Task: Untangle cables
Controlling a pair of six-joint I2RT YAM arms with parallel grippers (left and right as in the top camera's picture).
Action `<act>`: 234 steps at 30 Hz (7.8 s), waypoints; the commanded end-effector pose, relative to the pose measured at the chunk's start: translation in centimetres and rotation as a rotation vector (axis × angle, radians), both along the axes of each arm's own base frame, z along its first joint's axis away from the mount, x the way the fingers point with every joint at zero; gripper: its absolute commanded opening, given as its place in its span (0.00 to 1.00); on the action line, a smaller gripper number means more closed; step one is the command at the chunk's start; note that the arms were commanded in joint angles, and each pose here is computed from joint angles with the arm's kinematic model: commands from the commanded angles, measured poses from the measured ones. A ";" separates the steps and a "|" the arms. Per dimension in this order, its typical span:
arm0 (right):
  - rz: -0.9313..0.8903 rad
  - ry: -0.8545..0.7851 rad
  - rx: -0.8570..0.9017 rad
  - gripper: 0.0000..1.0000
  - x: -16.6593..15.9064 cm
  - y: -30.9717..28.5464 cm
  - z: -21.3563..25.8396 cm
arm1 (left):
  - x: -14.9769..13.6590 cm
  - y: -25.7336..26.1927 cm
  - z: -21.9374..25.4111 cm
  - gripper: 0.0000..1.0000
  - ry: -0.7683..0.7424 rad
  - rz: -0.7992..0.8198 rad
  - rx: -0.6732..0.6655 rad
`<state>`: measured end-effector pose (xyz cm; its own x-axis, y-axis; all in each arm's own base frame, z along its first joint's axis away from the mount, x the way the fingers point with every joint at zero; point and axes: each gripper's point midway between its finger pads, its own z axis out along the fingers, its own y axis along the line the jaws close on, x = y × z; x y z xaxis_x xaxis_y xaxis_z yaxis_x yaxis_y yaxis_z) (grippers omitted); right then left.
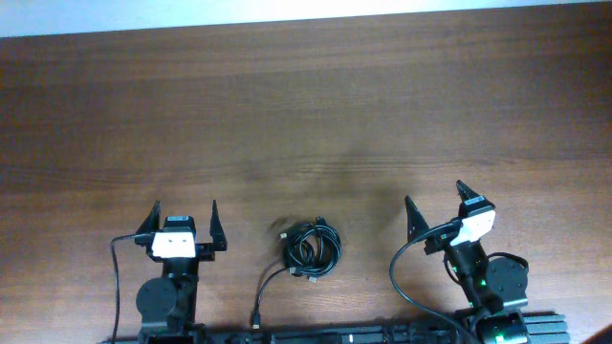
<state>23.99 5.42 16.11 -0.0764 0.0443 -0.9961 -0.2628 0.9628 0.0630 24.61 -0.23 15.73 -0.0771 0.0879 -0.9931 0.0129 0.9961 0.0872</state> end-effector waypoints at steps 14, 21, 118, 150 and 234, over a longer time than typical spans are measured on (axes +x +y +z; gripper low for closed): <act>-0.008 0.007 0.005 0.99 0.0 -0.1 -0.3 | 0.0 -0.1 -0.1 0.99 0.003 -0.009 0.011; -0.008 0.007 0.005 0.99 0.0 -0.1 -0.3 | 0.0 -0.1 -0.1 0.99 0.003 -0.009 0.011; -0.008 0.007 0.006 0.99 0.0 -0.1 -0.3 | 3.9 -4.5 6.3 0.99 0.612 -0.306 0.048; -0.008 0.007 0.006 0.99 0.0 -0.1 -0.3 | 2.2 -16.9 -6.1 0.99 1.275 -0.848 0.344; -0.008 0.007 0.006 0.99 0.0 -0.1 -0.3 | 10.3 -22.5 0.1 0.00 0.889 -0.555 0.354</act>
<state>24.01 5.36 16.10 -0.0765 0.0439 -0.9961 -0.2595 0.9637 0.0624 33.28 -22.38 9.31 -0.6665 0.6616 -0.3437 0.6893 0.7225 0.0543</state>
